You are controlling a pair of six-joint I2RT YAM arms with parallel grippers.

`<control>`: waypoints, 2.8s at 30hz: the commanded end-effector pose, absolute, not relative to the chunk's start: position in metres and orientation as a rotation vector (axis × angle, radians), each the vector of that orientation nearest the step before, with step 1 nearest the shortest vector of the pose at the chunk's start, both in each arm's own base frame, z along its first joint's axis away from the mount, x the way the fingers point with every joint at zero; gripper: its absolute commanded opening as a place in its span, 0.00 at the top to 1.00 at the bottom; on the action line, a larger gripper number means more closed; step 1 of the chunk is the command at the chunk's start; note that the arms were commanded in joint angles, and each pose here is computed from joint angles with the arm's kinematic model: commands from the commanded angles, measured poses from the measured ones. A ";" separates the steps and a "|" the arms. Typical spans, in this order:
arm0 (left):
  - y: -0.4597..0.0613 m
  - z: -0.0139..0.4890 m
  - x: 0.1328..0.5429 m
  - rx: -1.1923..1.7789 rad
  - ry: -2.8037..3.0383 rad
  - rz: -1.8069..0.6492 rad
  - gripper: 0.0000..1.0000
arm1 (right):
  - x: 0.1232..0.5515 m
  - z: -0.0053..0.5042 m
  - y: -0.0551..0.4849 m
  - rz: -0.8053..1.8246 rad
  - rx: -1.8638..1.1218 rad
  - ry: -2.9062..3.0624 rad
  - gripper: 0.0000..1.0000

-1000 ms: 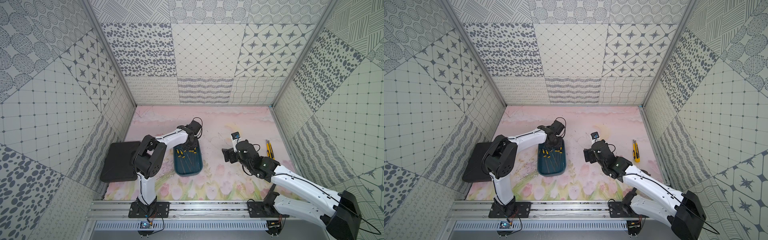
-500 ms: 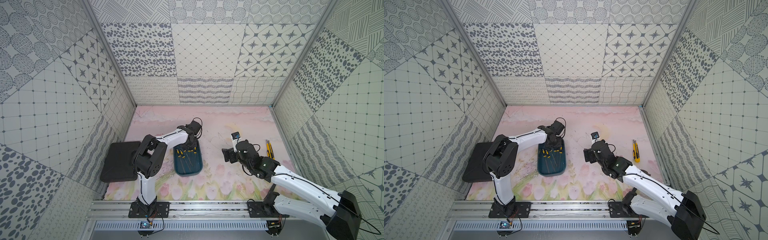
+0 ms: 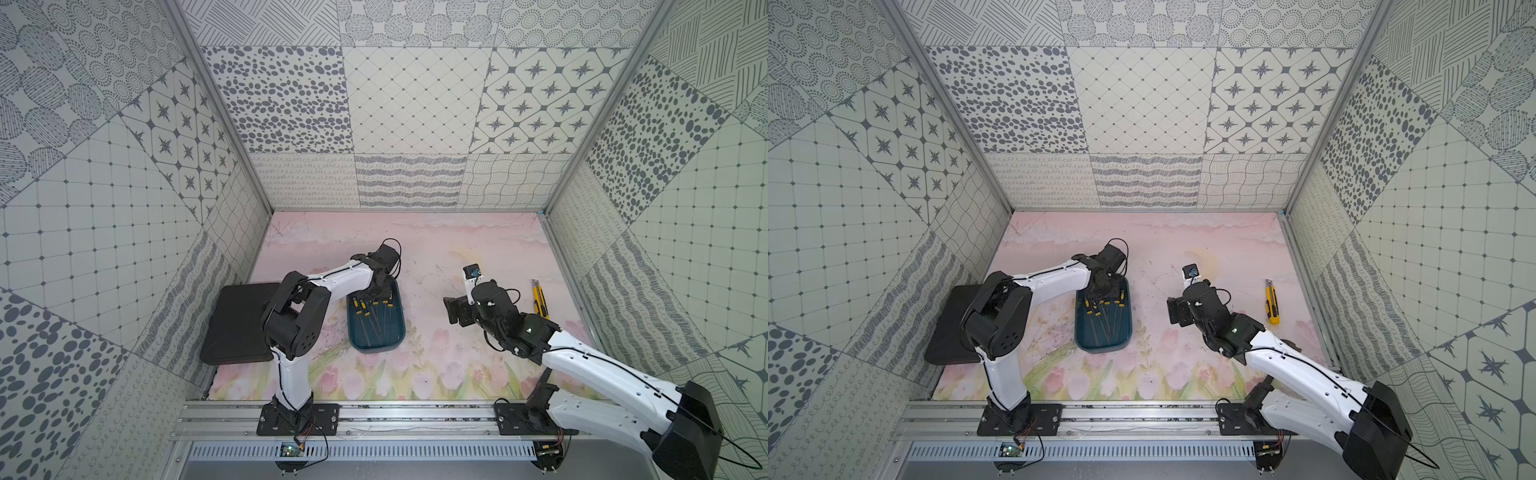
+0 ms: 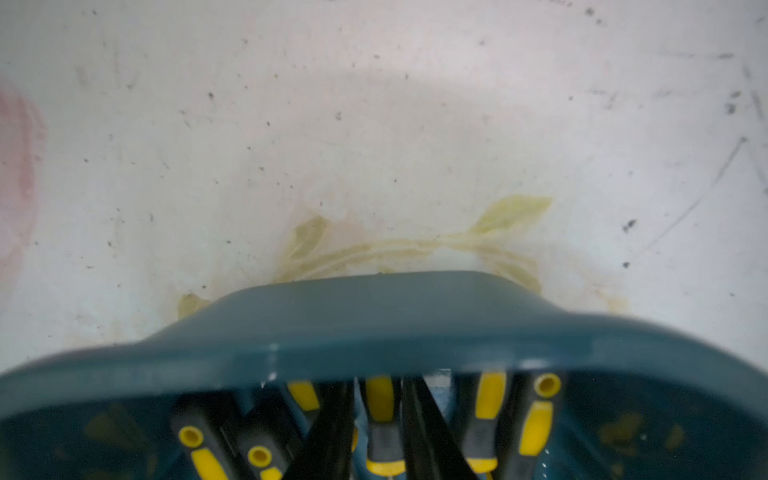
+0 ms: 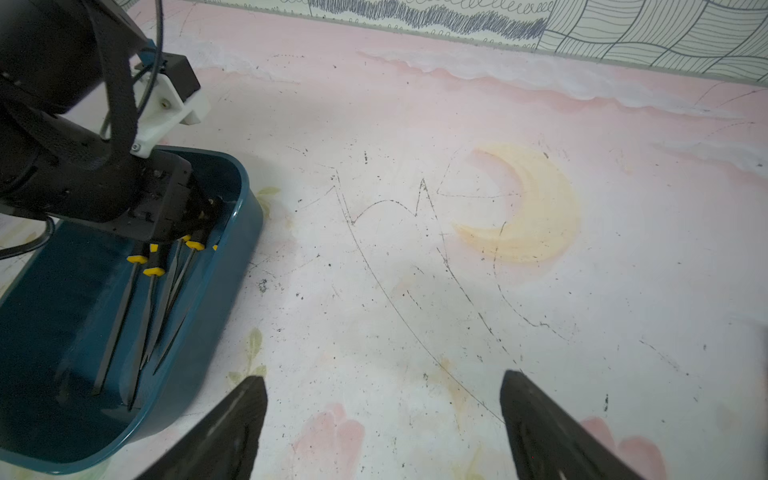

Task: Take the file tool out of the storage box
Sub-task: Pick up the file tool from the storage box, then place the file tool at the center of the board.

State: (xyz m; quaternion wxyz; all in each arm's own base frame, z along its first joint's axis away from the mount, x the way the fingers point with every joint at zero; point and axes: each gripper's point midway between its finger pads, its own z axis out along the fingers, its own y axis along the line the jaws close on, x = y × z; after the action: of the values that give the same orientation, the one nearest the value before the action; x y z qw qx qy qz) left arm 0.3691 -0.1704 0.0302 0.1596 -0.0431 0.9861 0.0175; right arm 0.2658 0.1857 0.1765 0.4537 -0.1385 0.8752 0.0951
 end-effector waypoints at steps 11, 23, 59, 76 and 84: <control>-0.187 0.048 0.370 -0.115 2.785 -0.151 0.91 | 0.251 0.186 0.199 0.371 -0.384 2.145 0.08; -0.209 0.134 0.342 -0.187 2.589 -0.598 0.92 | 0.214 0.218 0.281 1.021 -0.447 2.133 0.18; -0.229 0.211 0.315 -0.277 2.381 -1.030 0.91 | 0.200 0.194 0.367 1.360 -0.508 2.186 0.72; -0.233 0.209 0.323 -0.258 2.388 -0.992 0.85 | 0.214 0.186 0.346 1.122 -0.449 2.266 1.00; -0.236 0.235 0.327 -0.151 2.315 -0.991 0.39 | 0.228 0.179 0.307 0.940 -0.350 2.310 1.00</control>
State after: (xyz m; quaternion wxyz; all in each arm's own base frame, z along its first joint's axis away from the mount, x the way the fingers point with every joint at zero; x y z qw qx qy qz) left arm 0.3214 -0.2318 0.2075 0.2637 -0.0942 0.8889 -0.3625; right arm 0.2175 0.3242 0.1693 0.2711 -0.1436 0.8719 0.3817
